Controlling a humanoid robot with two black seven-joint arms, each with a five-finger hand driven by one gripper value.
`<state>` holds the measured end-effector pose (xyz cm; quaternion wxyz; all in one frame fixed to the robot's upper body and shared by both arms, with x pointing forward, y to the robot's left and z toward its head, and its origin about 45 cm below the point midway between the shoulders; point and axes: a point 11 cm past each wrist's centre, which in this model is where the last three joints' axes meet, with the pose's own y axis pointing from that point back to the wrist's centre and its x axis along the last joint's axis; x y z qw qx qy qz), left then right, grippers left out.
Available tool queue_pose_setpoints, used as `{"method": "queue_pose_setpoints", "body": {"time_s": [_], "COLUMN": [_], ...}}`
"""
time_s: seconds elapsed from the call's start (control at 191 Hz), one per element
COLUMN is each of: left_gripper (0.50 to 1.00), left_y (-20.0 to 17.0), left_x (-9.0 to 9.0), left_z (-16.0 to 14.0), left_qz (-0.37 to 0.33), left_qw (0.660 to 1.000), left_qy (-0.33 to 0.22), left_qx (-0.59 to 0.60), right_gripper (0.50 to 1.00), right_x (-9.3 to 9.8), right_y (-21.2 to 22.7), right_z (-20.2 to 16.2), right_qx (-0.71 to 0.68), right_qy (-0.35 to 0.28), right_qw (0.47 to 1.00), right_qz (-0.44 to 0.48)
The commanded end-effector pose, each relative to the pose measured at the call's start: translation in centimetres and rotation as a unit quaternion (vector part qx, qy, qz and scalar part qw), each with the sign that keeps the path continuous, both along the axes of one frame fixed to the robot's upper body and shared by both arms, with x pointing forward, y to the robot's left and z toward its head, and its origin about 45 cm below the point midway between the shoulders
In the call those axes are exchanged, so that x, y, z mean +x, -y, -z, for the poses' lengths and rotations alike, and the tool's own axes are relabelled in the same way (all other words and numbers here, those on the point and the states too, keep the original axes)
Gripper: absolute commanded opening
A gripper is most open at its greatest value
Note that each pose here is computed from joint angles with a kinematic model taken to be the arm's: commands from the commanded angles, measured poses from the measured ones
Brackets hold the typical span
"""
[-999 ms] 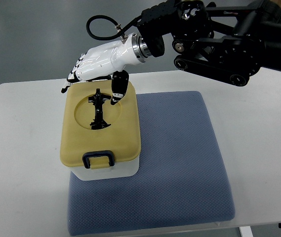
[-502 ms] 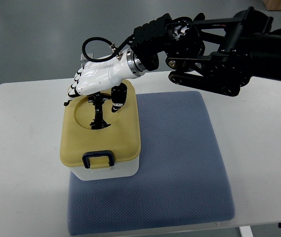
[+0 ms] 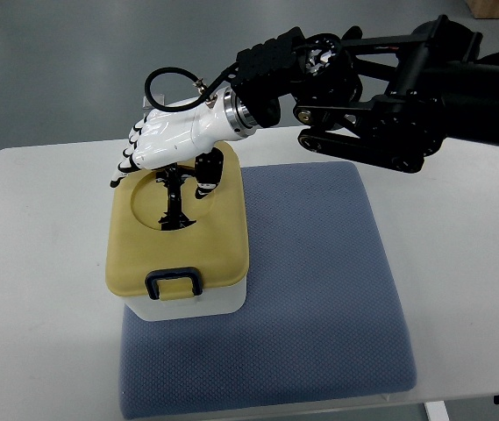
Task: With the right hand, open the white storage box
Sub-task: 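Lower the right hand onto the black handle on the yellow lid, then close the right hand fingers around the black lid handle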
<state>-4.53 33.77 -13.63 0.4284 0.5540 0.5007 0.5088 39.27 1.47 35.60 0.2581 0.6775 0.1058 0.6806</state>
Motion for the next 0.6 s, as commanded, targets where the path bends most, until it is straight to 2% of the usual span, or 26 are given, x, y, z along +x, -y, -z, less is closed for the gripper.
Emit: {"method": "queue_pose_setpoints", "body": {"time_s": [0.0,0.068,0.162,0.235,0.366,0.455,0.56,0.596], "left_gripper": [1.0,1.0,1.0,1.0,1.0,1.0,1.0,1.0], "left_y": [0.0,0.0,0.0,0.0,0.0,0.0,0.0,0.0], "left_x": [0.0,0.0,0.0,0.0,0.0,0.0,0.0,0.0], "left_z": [0.0,0.0,0.0,0.0,0.0,0.0,0.0,0.0], "left_qz": [0.0,0.0,0.0,0.0,0.0,0.0,0.0,0.0], "left_qw": [1.0,1.0,1.0,1.0,1.0,1.0,1.0,1.0], "left_qy": [0.0,0.0,0.0,0.0,0.0,0.0,0.0,0.0], "left_qx": [-0.001,0.0,0.0,0.0,-0.001,0.0,0.0,0.0], "right_gripper": [0.915,0.899,0.832,0.827,0.789,0.746,0.658,0.648], "right_x": [0.1,0.1,0.1,0.1,0.1,0.1,0.1,0.1], "right_y": [0.1,0.1,0.3,0.5,0.5,0.5,0.5,0.5], "right_z": [0.0,0.1,0.7,0.8,1.0,1.0,1.0,1.0], "right_qx": [-0.001,-0.002,-0.011,-0.012,-0.012,-0.012,-0.007,-0.007], "right_qy": [0.0,0.0,-0.001,-0.002,-0.004,-0.005,-0.002,-0.002], "right_qw": [1.0,1.0,1.0,1.0,1.0,1.0,1.0,1.0], "right_qz": [0.002,0.001,0.002,0.003,0.004,0.004,0.002,0.002]}}
